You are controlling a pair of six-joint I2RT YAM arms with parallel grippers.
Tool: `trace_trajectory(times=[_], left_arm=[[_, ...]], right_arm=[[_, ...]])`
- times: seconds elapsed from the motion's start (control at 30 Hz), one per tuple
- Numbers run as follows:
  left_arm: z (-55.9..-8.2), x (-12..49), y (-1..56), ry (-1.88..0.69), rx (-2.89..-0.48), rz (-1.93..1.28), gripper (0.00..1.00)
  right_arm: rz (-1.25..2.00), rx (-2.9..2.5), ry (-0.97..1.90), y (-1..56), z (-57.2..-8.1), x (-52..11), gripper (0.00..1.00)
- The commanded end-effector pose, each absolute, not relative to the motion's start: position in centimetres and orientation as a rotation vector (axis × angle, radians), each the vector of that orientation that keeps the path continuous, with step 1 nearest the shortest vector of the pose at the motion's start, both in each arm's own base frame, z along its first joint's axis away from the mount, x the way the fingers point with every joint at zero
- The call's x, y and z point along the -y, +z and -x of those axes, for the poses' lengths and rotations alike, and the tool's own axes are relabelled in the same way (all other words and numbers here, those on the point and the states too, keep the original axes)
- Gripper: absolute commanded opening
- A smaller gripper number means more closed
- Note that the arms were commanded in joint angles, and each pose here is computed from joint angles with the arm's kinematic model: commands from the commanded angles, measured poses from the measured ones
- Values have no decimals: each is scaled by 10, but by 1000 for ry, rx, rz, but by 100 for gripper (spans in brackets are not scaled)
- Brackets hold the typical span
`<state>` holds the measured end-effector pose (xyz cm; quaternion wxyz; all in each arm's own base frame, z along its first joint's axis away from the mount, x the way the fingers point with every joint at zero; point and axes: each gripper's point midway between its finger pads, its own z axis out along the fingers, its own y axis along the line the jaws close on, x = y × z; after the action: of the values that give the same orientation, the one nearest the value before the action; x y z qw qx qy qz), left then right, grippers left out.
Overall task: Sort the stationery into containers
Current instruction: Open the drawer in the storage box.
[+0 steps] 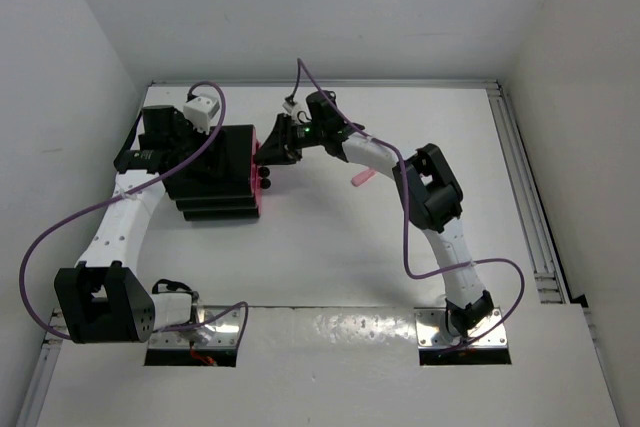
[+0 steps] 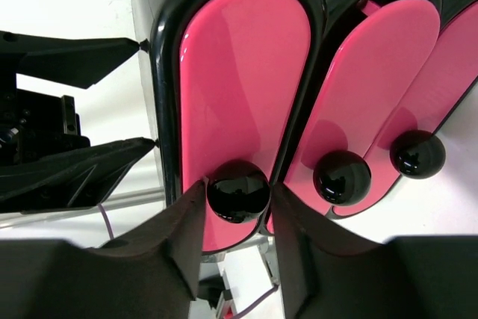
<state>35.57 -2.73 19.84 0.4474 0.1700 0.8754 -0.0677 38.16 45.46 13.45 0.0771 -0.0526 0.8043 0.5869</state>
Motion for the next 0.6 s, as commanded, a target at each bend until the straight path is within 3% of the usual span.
trace_trajectory(times=[0.0,0.4,0.57], left_arm=[[-331,21,160,-182,-2339,-407,81],[-331,16,155,-163,-2358,-393,81],[-331,14,154,-158,-2364,-387,81]], right_arm=[[211,-2308,1774,158,-391,-460,38],[180,-2329,1754,158,-390,-426,0],[133,-2330,1747,159,-395,-400,0]])
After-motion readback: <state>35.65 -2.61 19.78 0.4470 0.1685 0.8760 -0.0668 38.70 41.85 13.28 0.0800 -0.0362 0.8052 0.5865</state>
